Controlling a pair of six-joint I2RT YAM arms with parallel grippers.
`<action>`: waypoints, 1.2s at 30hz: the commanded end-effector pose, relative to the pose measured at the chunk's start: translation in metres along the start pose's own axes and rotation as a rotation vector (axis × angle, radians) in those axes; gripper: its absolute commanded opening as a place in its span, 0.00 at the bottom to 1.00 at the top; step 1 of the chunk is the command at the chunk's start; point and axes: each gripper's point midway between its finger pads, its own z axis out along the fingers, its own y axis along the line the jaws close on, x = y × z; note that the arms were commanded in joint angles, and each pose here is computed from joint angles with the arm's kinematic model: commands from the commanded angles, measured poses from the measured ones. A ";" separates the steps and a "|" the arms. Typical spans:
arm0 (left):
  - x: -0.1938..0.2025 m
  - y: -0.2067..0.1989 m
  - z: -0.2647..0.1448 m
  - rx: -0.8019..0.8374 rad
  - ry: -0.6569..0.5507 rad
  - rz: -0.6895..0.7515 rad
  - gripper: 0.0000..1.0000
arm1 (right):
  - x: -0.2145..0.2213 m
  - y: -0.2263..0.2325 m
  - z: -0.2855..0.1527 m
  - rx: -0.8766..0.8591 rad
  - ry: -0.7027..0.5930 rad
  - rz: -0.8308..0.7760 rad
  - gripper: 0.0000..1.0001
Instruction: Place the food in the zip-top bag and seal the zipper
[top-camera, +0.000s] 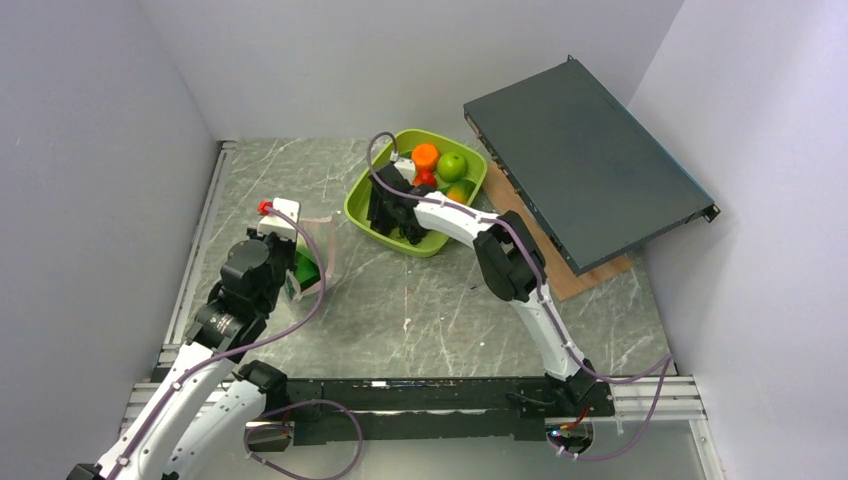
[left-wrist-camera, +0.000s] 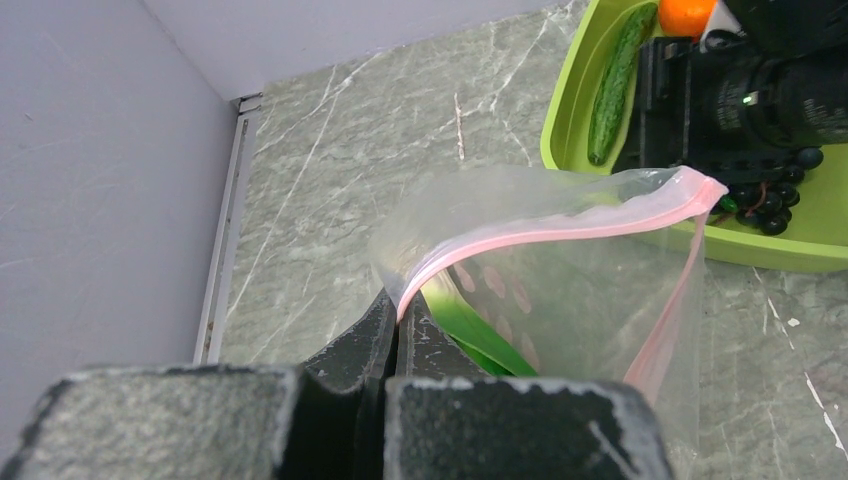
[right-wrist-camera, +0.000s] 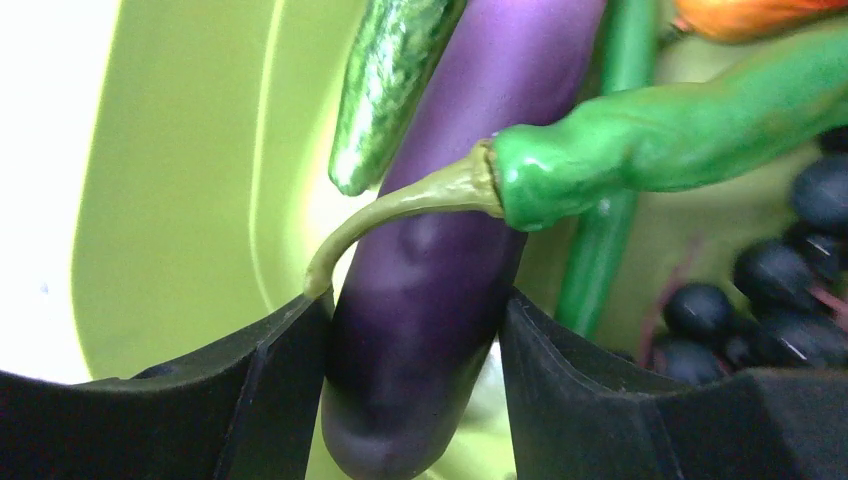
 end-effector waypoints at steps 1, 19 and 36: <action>-0.019 0.003 0.000 -0.007 -0.049 -0.028 0.00 | -0.059 0.017 -0.075 -0.073 -0.098 -0.020 0.31; -0.021 0.006 -0.002 -0.014 -0.059 -0.034 0.00 | -0.021 0.026 -0.189 -0.679 0.176 -0.041 0.00; -0.021 -0.001 0.001 0.018 -0.049 -0.030 0.00 | -0.002 0.026 -0.289 -0.857 0.172 -0.298 0.00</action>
